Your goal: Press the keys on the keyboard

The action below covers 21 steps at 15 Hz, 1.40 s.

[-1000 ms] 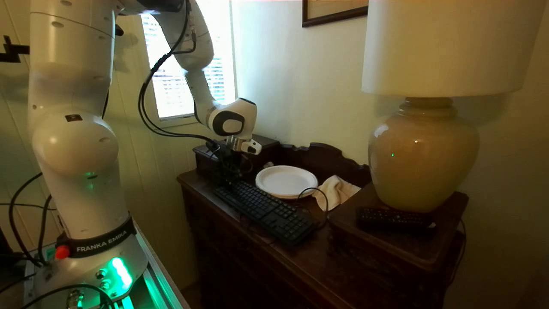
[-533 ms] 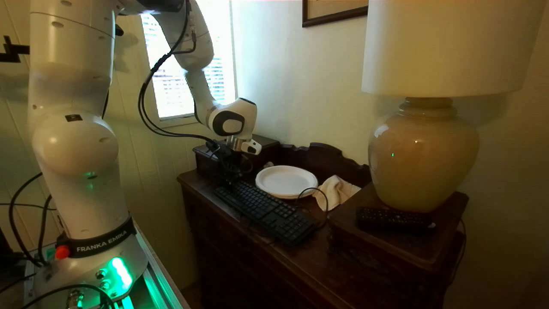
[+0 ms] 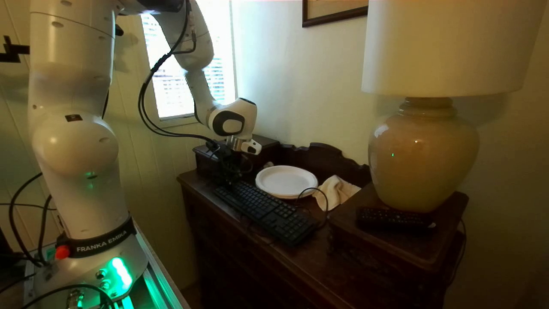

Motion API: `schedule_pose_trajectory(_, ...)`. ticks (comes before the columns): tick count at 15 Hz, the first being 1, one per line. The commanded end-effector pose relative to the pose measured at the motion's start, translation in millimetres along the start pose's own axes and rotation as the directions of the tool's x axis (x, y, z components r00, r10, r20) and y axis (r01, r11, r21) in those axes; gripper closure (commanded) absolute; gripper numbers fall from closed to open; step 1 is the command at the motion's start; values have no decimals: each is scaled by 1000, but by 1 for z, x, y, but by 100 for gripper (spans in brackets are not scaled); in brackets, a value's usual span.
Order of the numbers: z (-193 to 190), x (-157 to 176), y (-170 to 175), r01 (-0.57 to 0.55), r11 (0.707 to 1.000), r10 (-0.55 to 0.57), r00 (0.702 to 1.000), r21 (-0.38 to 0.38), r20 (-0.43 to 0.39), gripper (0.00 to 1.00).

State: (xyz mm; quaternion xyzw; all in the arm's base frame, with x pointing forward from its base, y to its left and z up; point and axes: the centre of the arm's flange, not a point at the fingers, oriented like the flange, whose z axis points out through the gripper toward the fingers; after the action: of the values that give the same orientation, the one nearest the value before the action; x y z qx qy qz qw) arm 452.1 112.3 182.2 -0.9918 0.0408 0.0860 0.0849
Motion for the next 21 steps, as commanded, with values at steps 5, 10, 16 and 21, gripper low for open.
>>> schedule_pose_trajectory(5, 9, 4, 4, -13, 1000, 13, 1000, 18, 22, 100)
schedule_pose_trajectory(10, -9, -7, 0, 2, 1000, -2, 1000, 15, 11, 100)
schedule_pose_trajectory(16, -56, -23, 25, -20, 1000, 19, 997, -17, -72, 100)
schedule_pose_trajectory(21, -80, -43, 83, -112, 993, 107, 990, -50, -86, 100)
